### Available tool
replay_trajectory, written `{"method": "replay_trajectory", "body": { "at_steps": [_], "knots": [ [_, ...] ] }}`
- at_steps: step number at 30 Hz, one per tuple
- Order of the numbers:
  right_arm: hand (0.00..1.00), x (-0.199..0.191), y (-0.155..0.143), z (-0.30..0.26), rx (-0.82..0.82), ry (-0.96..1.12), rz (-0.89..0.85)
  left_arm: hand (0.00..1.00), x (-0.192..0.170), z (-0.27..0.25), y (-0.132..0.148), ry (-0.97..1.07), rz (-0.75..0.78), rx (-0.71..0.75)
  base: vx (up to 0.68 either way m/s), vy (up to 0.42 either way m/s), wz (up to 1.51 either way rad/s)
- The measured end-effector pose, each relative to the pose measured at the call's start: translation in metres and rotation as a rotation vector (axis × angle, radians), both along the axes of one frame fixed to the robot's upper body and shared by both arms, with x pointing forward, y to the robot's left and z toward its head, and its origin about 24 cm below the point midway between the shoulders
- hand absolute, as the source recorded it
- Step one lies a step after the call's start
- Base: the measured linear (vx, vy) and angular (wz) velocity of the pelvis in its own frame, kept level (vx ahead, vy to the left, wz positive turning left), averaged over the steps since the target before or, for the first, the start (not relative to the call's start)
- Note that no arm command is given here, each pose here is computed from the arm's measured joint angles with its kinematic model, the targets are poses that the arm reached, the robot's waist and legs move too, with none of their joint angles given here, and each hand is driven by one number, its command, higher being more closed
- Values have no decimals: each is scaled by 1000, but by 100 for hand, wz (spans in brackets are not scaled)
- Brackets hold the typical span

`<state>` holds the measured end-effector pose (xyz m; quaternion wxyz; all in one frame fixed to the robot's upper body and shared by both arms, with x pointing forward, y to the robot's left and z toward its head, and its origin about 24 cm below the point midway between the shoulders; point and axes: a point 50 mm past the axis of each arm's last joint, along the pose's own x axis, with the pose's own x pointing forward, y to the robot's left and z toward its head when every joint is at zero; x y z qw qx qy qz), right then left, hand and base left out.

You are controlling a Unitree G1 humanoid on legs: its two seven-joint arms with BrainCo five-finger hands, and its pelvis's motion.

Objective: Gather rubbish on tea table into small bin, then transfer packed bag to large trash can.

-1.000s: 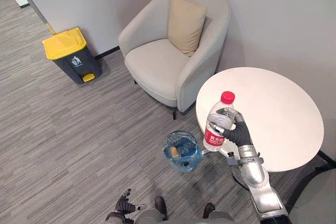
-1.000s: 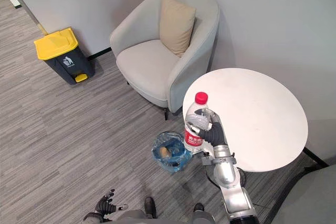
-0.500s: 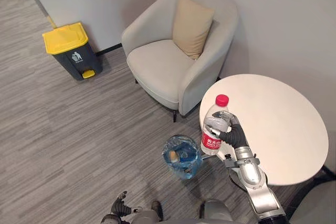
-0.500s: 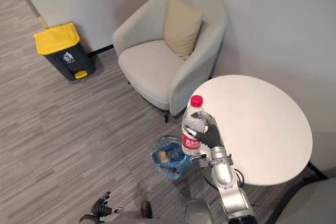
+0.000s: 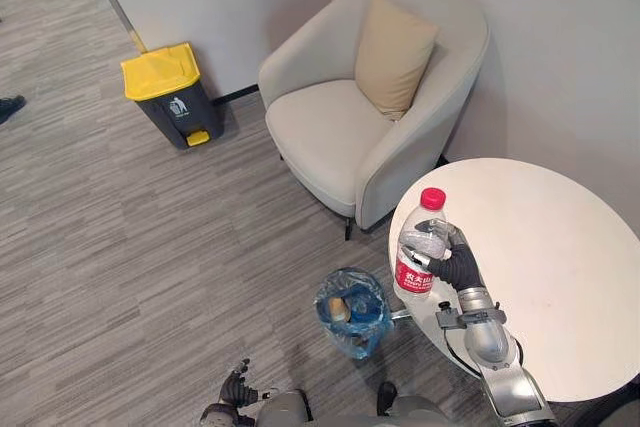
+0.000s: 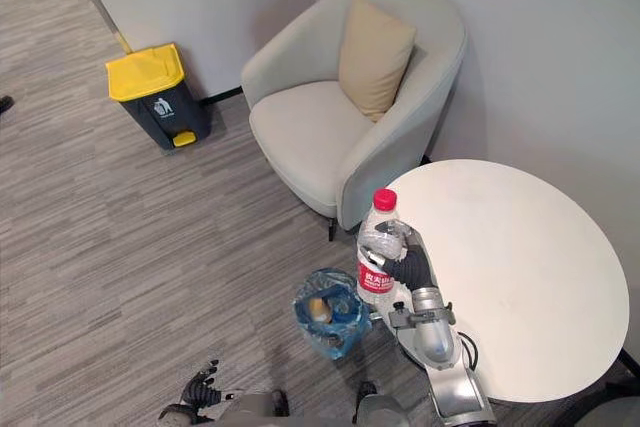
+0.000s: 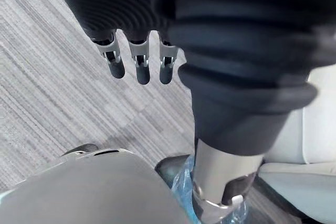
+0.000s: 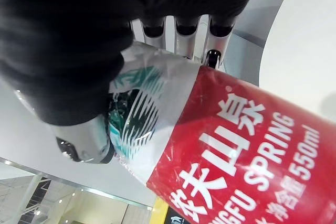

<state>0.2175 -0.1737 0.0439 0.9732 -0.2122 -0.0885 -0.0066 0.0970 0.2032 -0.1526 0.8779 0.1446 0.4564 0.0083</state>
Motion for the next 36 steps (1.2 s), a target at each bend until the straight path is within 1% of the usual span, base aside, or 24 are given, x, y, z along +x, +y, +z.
{"method": "replay_trajectory", "body": {
  "at_steps": [12, 15, 17, 18, 22, 26, 30, 35, 36],
  "knots": [
    [100, -2, 17, -7, 20, 30, 61, 0, -5, -2, -3, 17, -7, -2, -77, 7, -17],
    [100, 6, 26, -9, 3, 39, 114, 0, 0, -1, -3, 4, -15, 1, -79, 10, -4],
    [100, 24, 35, 4, -28, -17, 166, 0, 23, 5, -4, -50, -34, 5, -73, 14, -1],
    [100, 38, 40, 14, -47, -57, 192, 0, 41, 11, -6, -95, -56, 7, -132, -13, 3],
    [100, 70, 50, 48, -102, -179, 227, 0, 89, 33, -12, -250, -60, -15, -209, -13, 26],
    [100, 83, 59, 69, -153, -258, 245, 0, 109, 45, -14, -320, -53, -13, -208, -7, 17],
    [100, 92, 62, 85, -208, -328, 212, 0, 133, 62, -14, -408, -68, -7, -167, -21, 19],
    [100, 105, 74, 125, -286, -495, 185, 0, 169, 95, -20, -576, -7, -37, -98, -17, 12],
    [100, 105, 74, 127, -290, -504, 182, 0, 171, 96, -21, -584, -5, -39, -59, 1, 4]
  ]
}}
